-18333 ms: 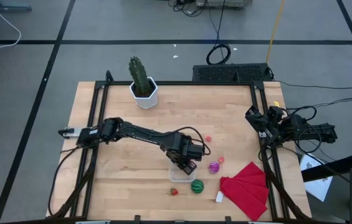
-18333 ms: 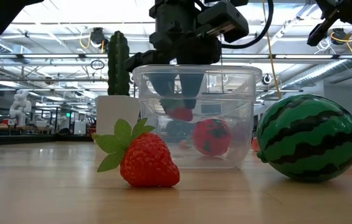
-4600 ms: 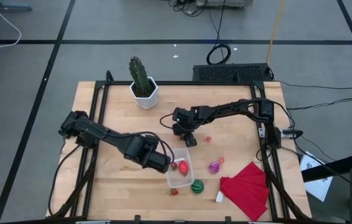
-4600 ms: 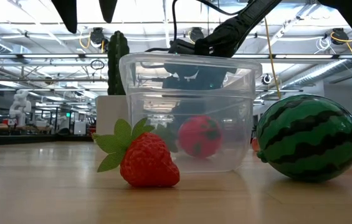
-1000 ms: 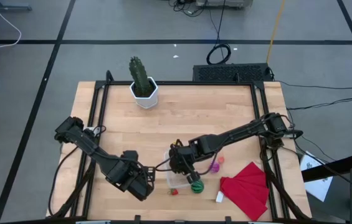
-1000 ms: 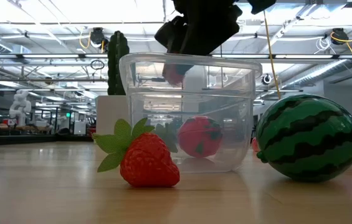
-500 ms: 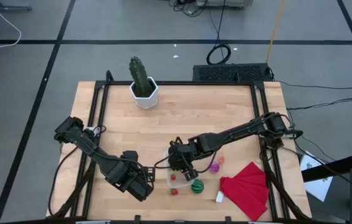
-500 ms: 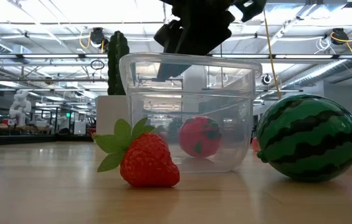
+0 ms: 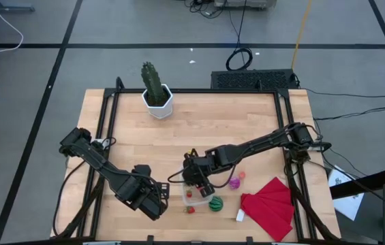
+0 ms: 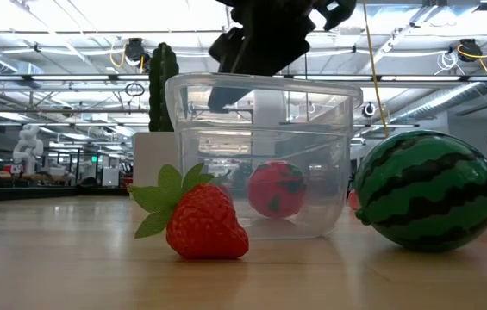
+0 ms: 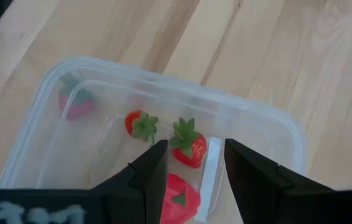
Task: Pick and placing Produce into tupperware
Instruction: Put the top peach into the transparent bin
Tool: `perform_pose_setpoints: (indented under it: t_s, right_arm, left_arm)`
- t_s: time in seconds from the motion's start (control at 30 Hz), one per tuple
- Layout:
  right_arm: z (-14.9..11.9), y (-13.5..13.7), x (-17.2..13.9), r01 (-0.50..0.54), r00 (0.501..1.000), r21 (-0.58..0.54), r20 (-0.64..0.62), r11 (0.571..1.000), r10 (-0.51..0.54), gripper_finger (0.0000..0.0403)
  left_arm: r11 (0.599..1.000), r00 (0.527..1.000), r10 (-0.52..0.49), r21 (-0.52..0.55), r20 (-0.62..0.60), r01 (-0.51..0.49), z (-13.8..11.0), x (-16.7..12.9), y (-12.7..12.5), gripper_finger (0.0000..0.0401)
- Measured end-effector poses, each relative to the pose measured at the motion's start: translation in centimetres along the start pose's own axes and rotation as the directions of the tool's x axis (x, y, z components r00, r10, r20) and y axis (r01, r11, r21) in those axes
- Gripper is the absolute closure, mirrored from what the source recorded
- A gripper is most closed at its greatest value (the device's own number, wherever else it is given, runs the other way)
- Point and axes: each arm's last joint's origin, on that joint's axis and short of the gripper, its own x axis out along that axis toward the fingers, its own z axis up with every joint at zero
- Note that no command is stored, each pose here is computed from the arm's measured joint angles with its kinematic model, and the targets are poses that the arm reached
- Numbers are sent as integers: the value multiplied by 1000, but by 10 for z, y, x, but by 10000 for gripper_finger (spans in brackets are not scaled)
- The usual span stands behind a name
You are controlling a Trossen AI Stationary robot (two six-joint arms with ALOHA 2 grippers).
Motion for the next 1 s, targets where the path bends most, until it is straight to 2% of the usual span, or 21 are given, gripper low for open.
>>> perform_pose_setpoints:
  t_s: [0.1,0.23,0.4,0.47,0.63,0.73,0.87,1.0]
  right_arm:
    - [0,-3,0,28,1000,5,-4,1000,-28,252]
    - [-4,-16,-3,154,987,7,-38,988,-153,252]
    - [-17,-39,-24,267,954,17,-143,963,-262,252]
    - [-26,-49,-34,285,940,43,-209,958,-270,252]
    - [-57,-68,-60,295,875,149,-438,944,-205,252]
    - [-71,-72,-66,245,844,212,-528,946,-100,252]
    - [-81,-73,-66,147,840,284,-541,947,32,252]
    - [-92,-69,-58,96,817,278,-570,956,84,252]
  left_arm:
    - [1000,1000,5,0,4,-5,0,0,0,144]
    - [1000,1000,7,0,5,-7,0,0,1,144]
    - [1000,1000,4,-7,4,-4,0,0,0,144]
    - [1000,1000,-3,-9,-1,3,0,0,0,144]
    - [1000,999,-28,-12,-18,27,-2,0,-2,144]
    - [999,999,-44,-9,-9,44,-4,0,-2,144]
    - [998,998,-58,-10,0,58,-5,-1,-2,144]
    - [998,998,-63,-10,-3,63,-8,-1,0,144]
